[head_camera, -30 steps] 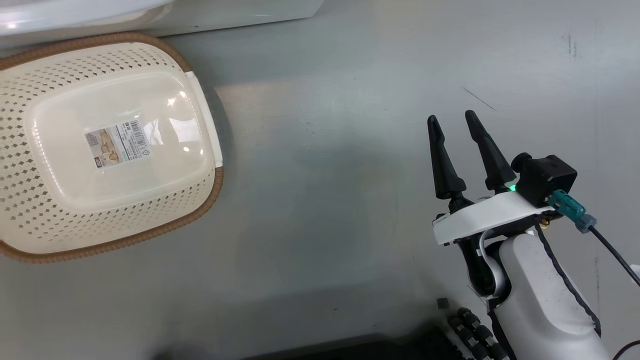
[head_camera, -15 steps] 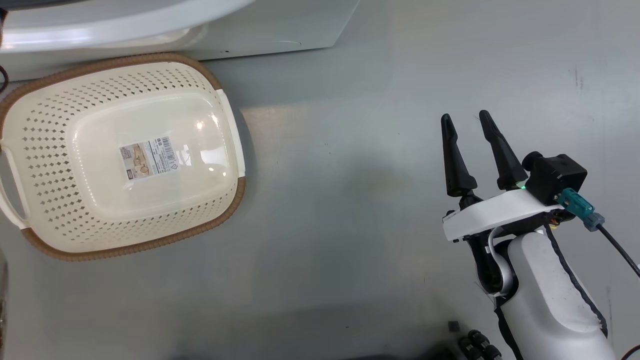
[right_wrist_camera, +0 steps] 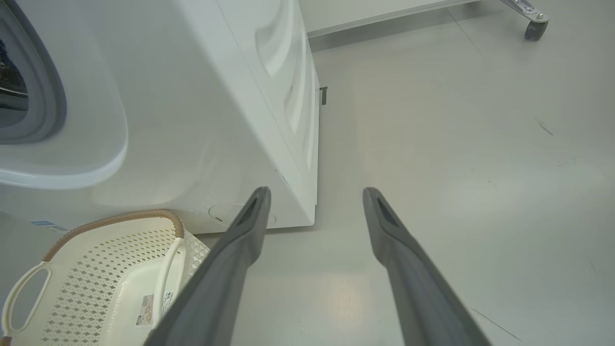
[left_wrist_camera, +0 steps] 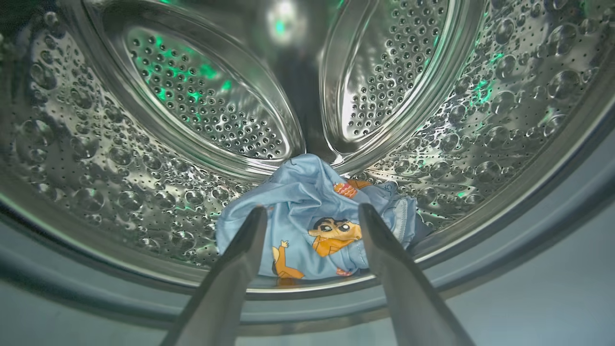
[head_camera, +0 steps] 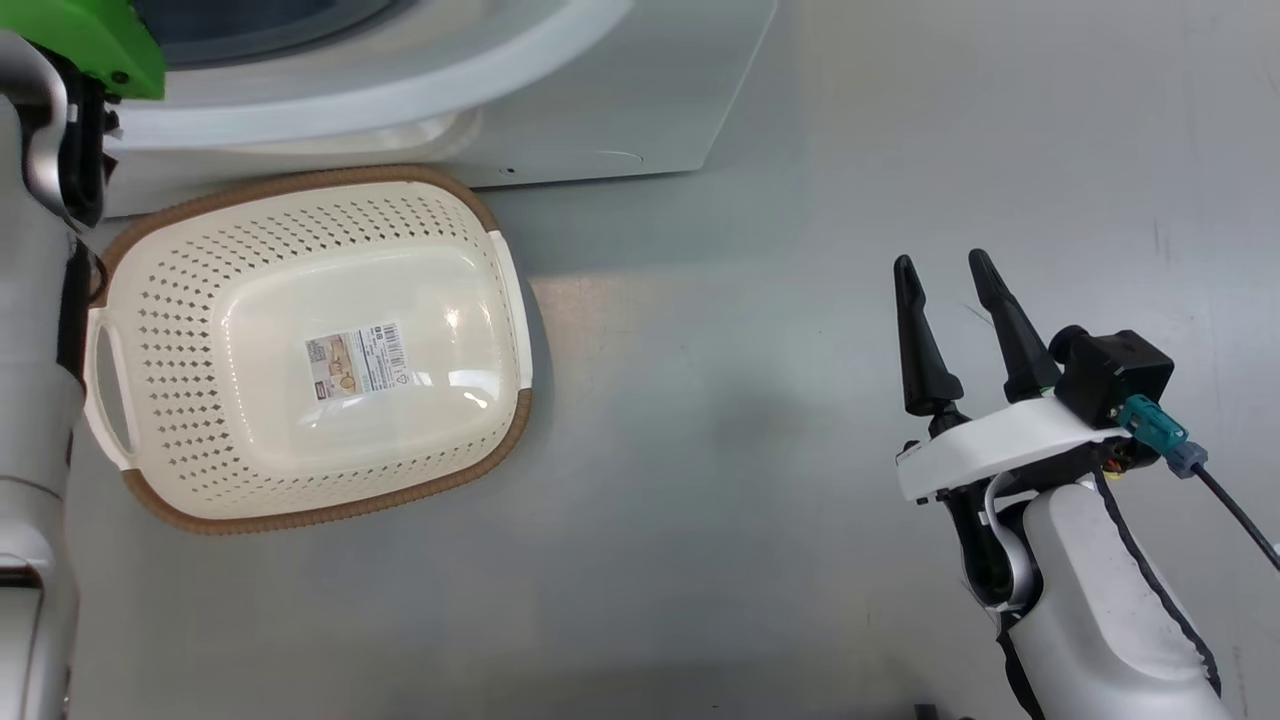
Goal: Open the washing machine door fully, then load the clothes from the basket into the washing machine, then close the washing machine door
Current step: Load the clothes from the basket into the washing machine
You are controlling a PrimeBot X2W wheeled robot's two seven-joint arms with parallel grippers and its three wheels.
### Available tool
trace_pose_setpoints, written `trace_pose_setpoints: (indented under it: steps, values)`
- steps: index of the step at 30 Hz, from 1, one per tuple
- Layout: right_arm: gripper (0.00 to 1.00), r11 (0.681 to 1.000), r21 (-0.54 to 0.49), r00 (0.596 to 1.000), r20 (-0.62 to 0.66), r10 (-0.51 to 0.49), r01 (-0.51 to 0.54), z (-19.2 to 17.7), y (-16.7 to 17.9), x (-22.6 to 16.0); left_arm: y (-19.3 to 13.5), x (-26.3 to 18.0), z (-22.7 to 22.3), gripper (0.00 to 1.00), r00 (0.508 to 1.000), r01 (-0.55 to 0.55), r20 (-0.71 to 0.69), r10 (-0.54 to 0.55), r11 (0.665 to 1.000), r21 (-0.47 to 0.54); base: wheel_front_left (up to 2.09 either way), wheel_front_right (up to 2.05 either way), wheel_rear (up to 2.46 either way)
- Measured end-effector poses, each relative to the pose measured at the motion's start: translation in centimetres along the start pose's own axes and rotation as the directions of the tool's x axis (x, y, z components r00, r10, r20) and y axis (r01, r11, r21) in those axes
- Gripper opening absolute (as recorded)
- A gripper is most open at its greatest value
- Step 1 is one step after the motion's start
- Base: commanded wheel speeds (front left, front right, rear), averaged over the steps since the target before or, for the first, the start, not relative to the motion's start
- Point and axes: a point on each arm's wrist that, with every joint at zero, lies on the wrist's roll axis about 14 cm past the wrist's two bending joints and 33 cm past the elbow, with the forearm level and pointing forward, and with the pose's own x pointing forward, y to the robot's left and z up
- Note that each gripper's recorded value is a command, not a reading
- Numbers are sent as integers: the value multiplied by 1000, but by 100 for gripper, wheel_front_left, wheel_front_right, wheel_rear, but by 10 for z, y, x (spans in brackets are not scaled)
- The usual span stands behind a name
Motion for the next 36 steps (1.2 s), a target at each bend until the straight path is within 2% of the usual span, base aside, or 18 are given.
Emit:
trace_pose_setpoints:
  steps: [11, 18, 36]
  values:
    - [100, 1000, -8, 1000, 20, 24, -24, 11, 11, -17, -6, -38, 17, 100, 1000, -8, 27, 8, 1000, -23, 0, 0, 0]
    - [100, 999, -11, 998, 44, 46, -46, 22, 20, -27, -6, -60, 56, 100, 991, -13, 129, 17, 999, -31, 0, 0, 0]
    - [100, 997, -24, 993, 86, 81, -79, 38, 37, -60, -11, -137, 85, 100, 971, -56, 233, 62, 998, -35, 0, 0, 0]
